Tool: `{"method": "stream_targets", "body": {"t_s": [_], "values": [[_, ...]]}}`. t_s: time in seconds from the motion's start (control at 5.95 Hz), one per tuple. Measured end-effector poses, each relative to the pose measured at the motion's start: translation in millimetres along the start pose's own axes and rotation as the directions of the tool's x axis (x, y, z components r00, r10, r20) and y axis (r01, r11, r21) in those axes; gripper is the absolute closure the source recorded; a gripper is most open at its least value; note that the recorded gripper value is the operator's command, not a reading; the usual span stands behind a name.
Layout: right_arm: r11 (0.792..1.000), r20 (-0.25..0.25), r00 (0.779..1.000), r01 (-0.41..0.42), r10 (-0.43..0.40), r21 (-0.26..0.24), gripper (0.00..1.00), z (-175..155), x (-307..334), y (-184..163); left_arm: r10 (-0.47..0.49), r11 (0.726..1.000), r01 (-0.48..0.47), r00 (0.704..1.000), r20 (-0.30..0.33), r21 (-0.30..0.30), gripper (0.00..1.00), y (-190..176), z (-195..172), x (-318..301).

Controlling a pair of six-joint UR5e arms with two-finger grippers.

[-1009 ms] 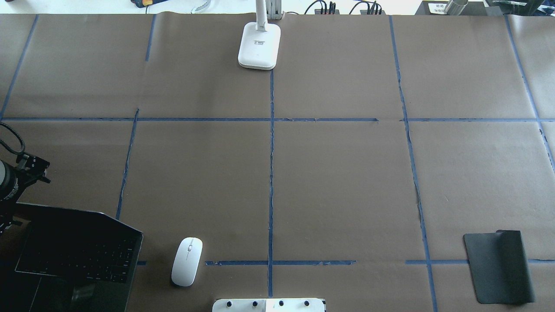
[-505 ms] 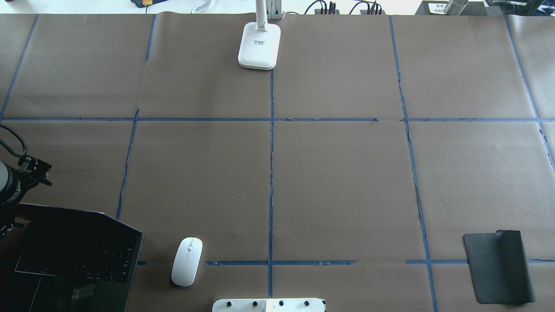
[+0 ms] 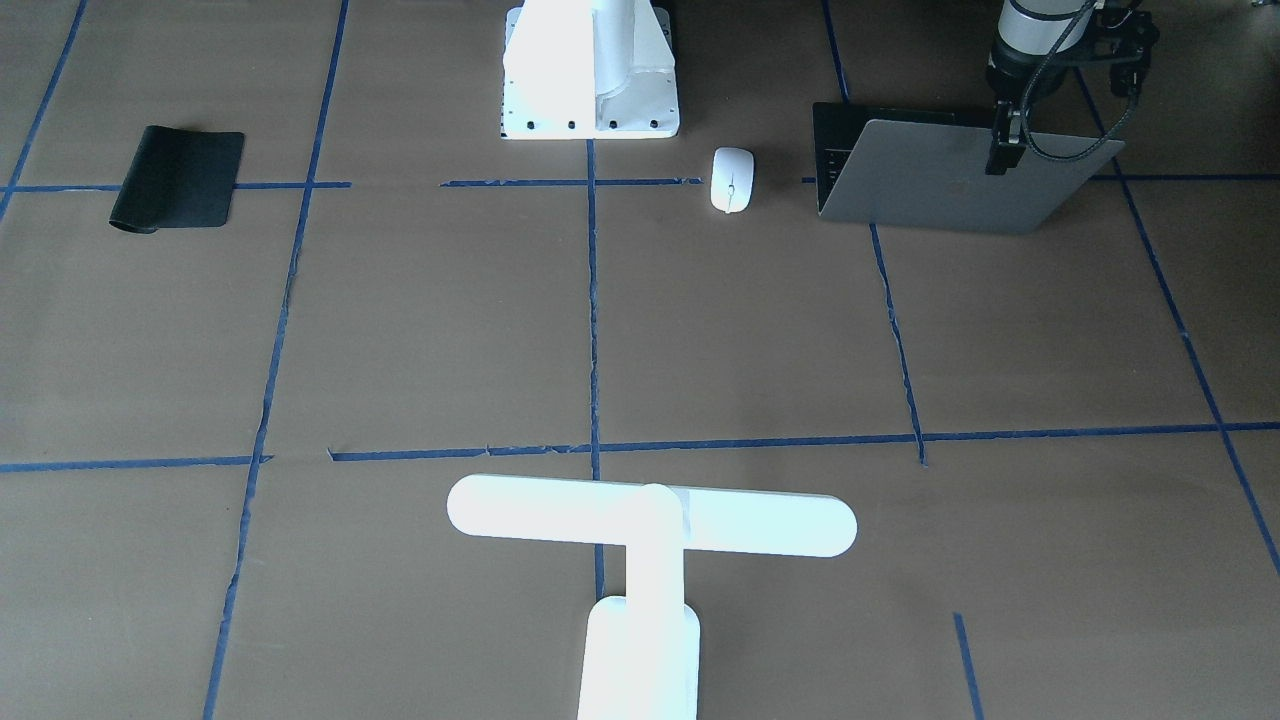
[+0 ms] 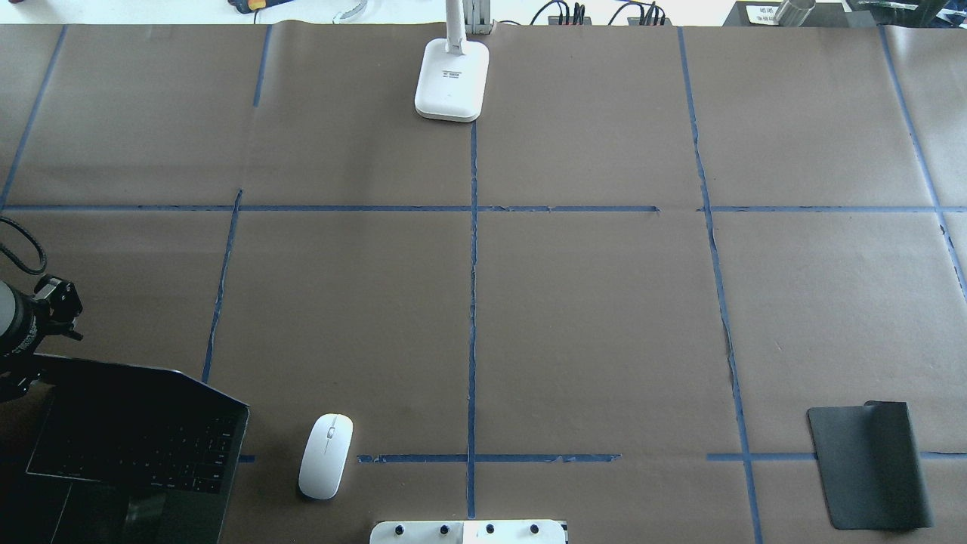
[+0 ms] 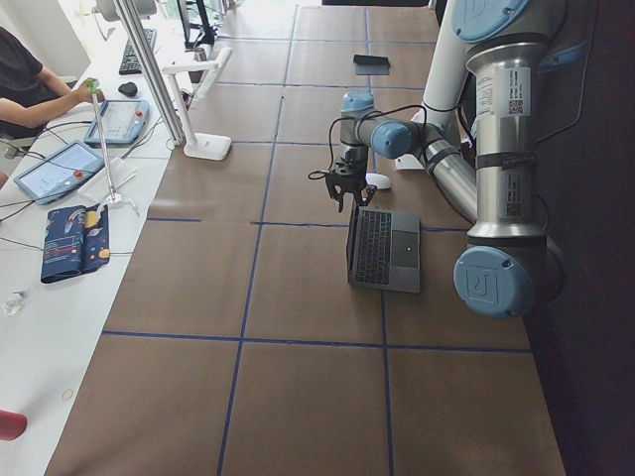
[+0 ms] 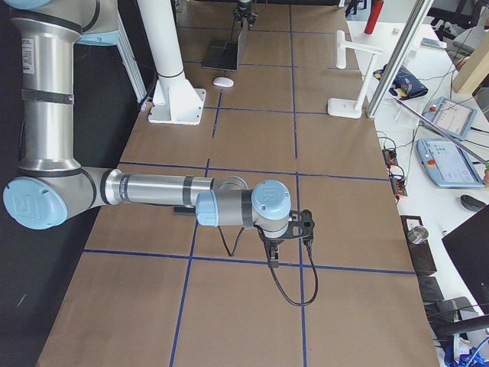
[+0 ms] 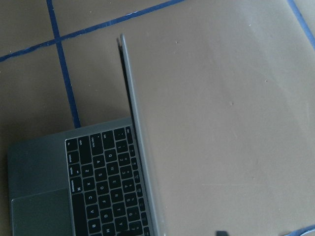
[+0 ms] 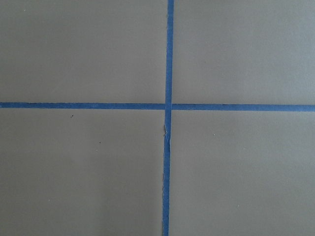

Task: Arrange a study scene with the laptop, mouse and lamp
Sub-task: 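Reach the left gripper down to the dark grey laptop's edge, then push the laptop with the left gripper toward the table center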

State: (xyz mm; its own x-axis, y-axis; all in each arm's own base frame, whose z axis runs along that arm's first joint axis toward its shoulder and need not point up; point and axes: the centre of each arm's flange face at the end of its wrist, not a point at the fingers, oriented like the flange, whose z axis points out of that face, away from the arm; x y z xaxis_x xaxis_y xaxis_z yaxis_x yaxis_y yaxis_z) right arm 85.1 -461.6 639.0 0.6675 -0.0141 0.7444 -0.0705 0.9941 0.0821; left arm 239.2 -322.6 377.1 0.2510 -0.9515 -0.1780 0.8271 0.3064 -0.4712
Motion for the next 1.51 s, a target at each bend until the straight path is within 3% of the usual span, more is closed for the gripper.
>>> {"method": "stream_targets", "body": {"t_s": [0.17, 0.84, 1.51], "values": [[1.0, 0.0, 1.0, 0.002, -0.002, 0.002, 0.0, -0.8, -0.9, -0.1, -0.001, 1.0, 0.001, 1.0, -0.005, 0.004, 1.0, -1.2, -6.1, -2.7], [1.0, 0.0, 1.0, 0.001, -0.001, 0.001, 0.0, -1.1, -1.3, 0.7, -0.02, 1.0, 0.02, 1.0, -0.021, 0.003, 1.0, -1.4, -53.8, -10.0], [1.0, -0.001, 1.0, -0.001, 0.001, 0.0, 0.0, -0.4, -0.4, 1.3, -0.17, 0.984, 0.174, 0.981, -0.089, 0.041, 1.0, -9.9, -63.8, 121.7]]}}
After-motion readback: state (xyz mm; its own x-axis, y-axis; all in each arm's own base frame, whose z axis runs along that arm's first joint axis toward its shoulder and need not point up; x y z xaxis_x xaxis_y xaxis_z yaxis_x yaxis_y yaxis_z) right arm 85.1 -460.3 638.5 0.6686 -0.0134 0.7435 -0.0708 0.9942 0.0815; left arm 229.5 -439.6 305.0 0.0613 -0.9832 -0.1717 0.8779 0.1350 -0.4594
